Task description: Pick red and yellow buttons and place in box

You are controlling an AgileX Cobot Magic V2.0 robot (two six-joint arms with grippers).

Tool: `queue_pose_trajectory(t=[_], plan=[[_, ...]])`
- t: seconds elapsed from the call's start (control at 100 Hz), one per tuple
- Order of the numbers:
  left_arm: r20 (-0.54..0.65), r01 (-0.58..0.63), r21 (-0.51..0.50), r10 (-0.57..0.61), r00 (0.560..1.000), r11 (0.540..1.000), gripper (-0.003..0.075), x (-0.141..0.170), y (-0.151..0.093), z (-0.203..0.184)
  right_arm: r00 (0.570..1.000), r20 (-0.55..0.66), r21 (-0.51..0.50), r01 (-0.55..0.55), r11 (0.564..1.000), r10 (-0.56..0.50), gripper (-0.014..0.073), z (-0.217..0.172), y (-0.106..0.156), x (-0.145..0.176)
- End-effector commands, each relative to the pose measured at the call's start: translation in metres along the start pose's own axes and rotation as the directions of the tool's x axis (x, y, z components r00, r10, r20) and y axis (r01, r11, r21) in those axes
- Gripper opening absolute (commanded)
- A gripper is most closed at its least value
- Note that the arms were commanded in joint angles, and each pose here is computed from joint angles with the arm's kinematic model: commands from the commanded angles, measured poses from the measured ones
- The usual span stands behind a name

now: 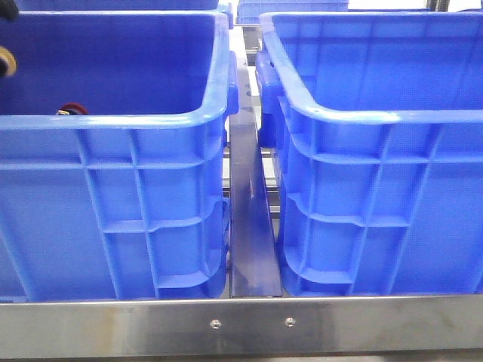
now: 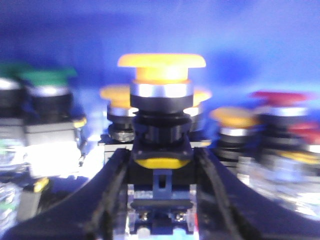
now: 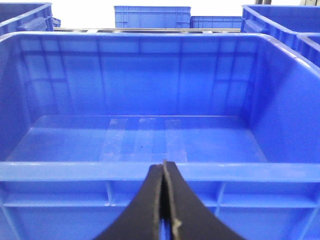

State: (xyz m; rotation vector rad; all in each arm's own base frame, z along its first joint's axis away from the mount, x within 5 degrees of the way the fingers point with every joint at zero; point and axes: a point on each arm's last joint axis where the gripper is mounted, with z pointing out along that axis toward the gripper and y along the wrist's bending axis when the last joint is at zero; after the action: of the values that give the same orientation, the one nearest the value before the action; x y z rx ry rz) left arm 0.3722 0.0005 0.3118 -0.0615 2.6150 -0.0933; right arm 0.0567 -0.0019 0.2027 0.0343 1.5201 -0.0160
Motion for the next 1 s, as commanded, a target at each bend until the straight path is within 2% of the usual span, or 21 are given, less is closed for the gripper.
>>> queue_pose_trajectory(t=[0.0,0.29,0.52,0.75,0.88,0.99], plan=[[0.168,0.007,0.039,-0.014,0.986,0.999,0.008,-0.002,-0.008,-0.044,0.996,0.09,-0.003,0.005,1.0,-0.005,-0.0103,-0.002,0.0,-0.006],[0.296,0.017,0.049,-0.03,0.955,0.999,0.008,0.044,-0.007,-0.076,0.996,0.09,-0.003,0.005,1.0,-0.005,-0.0103,-0.002,0.0,-0.006],[0.432,0.016,0.051,-0.037,0.901,0.999,0.008,0.081,-0.005,-0.102,0.996,0.09,-0.003,0.005,1.0,-0.005,-0.0103,-0.002,0.0,-0.006],[0.473,0.015,0.052,-0.038,0.88,0.999,0.008,0.119,-0.003,-0.116,0.996,0.09,-0.003,0.005,1.0,-0.005,-0.0103,-0.002,0.0,-0.006],[0.481,0.01,0.062,-0.038,0.876,0.998,0.008,0.13,-0.004,-0.122,0.996,0.09,-0.003,0.005,1.0,-0.005,-0.0103,-0.002,0.0,-0.006],[0.497,-0.079,0.118,0.01,0.868,0.99,0.008,0.134,-0.017,-0.13,0.996,0.09,-0.003,0.005,1.0,-0.005,-0.0103,-0.002,0.0,-0.006]])
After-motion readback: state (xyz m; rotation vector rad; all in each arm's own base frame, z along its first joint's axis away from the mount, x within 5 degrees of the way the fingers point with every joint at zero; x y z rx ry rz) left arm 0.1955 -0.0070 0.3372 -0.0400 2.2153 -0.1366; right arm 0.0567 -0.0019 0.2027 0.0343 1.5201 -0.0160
